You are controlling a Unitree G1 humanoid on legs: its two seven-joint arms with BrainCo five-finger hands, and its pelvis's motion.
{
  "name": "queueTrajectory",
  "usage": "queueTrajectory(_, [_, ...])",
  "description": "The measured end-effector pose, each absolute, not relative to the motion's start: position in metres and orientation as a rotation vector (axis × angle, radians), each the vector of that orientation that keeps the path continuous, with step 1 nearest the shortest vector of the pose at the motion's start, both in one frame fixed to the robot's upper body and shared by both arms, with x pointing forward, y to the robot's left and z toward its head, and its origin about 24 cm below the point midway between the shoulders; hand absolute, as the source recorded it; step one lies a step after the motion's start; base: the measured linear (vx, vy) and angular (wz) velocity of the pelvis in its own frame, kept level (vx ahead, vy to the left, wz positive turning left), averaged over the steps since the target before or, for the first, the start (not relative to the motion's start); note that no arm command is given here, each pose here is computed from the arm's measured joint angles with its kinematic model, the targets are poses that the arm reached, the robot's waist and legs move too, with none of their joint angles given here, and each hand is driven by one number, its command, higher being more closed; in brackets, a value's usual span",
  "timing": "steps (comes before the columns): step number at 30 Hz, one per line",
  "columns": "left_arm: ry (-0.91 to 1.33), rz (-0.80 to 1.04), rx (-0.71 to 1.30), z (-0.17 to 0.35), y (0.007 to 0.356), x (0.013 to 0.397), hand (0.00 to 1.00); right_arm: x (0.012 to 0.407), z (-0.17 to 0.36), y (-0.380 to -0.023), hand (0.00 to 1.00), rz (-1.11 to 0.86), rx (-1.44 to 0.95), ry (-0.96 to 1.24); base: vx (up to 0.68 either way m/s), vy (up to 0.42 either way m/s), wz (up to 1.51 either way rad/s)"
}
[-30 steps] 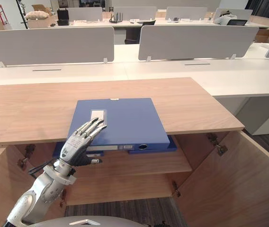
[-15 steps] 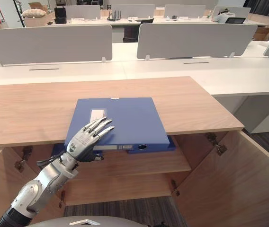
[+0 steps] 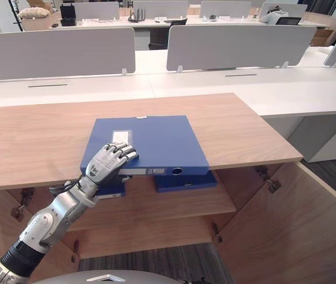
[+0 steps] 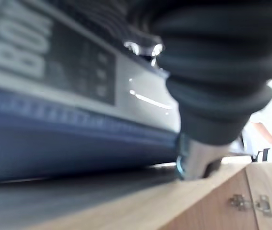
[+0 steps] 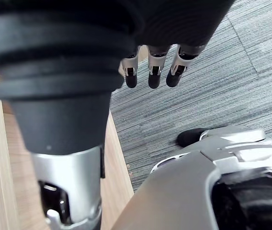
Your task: Walk over to the cabinet, pick up the folder, carry it to the office cabinet, place the folder inside the office cabinet, then close the office cabinet door
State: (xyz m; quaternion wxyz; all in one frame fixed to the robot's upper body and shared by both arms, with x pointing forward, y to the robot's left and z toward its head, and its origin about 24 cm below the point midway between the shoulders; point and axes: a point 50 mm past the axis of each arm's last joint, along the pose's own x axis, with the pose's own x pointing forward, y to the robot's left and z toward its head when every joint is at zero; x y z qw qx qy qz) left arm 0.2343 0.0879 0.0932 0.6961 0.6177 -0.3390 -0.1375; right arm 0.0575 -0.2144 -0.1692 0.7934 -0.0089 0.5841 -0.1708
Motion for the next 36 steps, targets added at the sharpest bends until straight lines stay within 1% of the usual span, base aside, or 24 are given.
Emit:
queueTrajectory(10, [-0.729,-0.187,1.308,0.099,0.095,0.236,1.0,0.059,-0.17,-0.208,0.0,-0.36,0.018,1.251,-0.01,-0.034,-0.03])
queueTrajectory(14, [-0.733,-0.08,1.186,0.113,0.101,0.228,1.0,0.054,-0.171,-0.208,0.0,-0.363,0.018,1.264,-0.01,-0.033,-0.09])
queueTrajectory(18, [-0.771,0.036,0.987,0.134,0.104,0.221,1.0,0.053,-0.171,-0.205,0.0,-0.357,0.013,1.261,-0.03,-0.036,0.0])
queueTrajectory(24, [-0.789,0.127,0.843,0.147,0.111,0.213,1.0,0.054,-0.171,-0.205,0.0,-0.352,-0.006,1.252,-0.06,-0.024,-0.01])
queueTrajectory(31, [-0.833,0.368,0.636,0.171,0.138,0.202,1.0,0.059,-0.17,-0.205,0.0,-0.341,-0.014,1.219,-0.12,-0.033,-0.01])
queueTrajectory(33, [-0.873,0.416,0.601,0.179,0.141,0.195,1.0,0.06,-0.168,-0.206,0.0,-0.359,-0.015,1.198,-0.09,-0.015,0.02])
queueTrajectory(36, [-0.922,0.53,0.549,0.19,0.151,0.184,1.0,0.072,-0.159,-0.208,0.0,-0.402,0.007,1.075,-0.05,0.014,0.01])
